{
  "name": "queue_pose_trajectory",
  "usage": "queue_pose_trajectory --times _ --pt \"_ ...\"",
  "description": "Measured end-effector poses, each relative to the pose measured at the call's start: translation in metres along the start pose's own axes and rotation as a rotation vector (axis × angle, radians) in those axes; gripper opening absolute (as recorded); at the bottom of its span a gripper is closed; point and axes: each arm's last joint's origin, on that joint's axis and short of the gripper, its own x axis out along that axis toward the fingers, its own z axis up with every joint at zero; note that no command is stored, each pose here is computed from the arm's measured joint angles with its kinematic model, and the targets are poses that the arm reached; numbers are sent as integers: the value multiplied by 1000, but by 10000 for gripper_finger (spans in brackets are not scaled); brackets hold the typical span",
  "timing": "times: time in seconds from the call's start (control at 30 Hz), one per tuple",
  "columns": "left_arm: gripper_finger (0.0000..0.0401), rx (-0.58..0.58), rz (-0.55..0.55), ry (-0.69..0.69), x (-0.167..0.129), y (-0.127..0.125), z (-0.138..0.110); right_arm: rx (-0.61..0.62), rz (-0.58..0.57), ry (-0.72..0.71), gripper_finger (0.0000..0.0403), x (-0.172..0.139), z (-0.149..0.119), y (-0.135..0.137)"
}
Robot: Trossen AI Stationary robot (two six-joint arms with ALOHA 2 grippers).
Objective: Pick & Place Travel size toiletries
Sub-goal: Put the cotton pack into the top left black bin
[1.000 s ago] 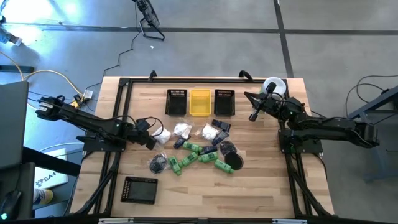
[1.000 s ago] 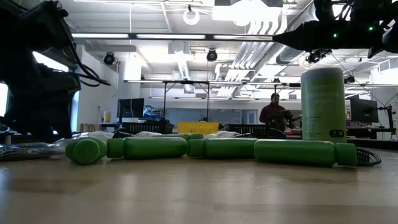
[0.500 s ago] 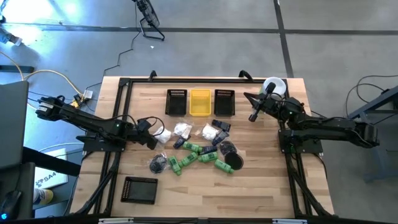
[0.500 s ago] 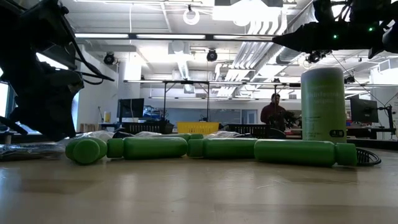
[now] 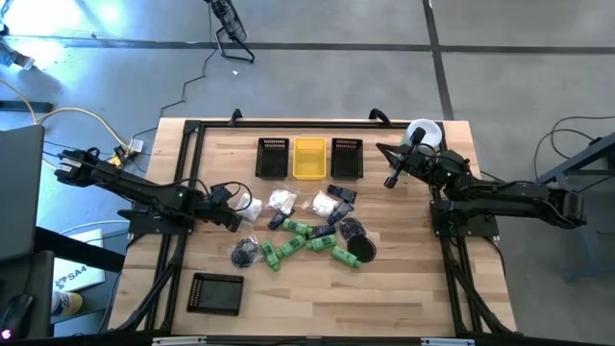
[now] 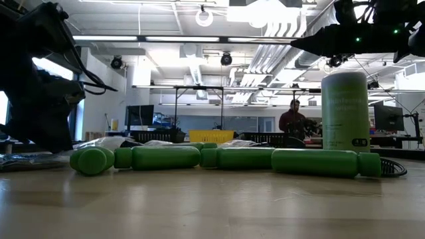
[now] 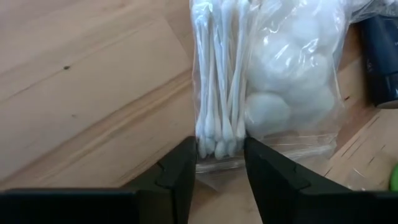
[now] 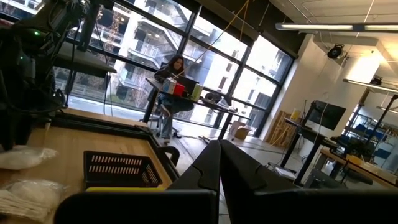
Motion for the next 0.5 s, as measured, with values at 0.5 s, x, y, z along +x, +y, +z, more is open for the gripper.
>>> queue_pose_trajectory --times 0.5 --pt "105 38 15 -10 0 1 0 0 -1 0 2 0 0 0"
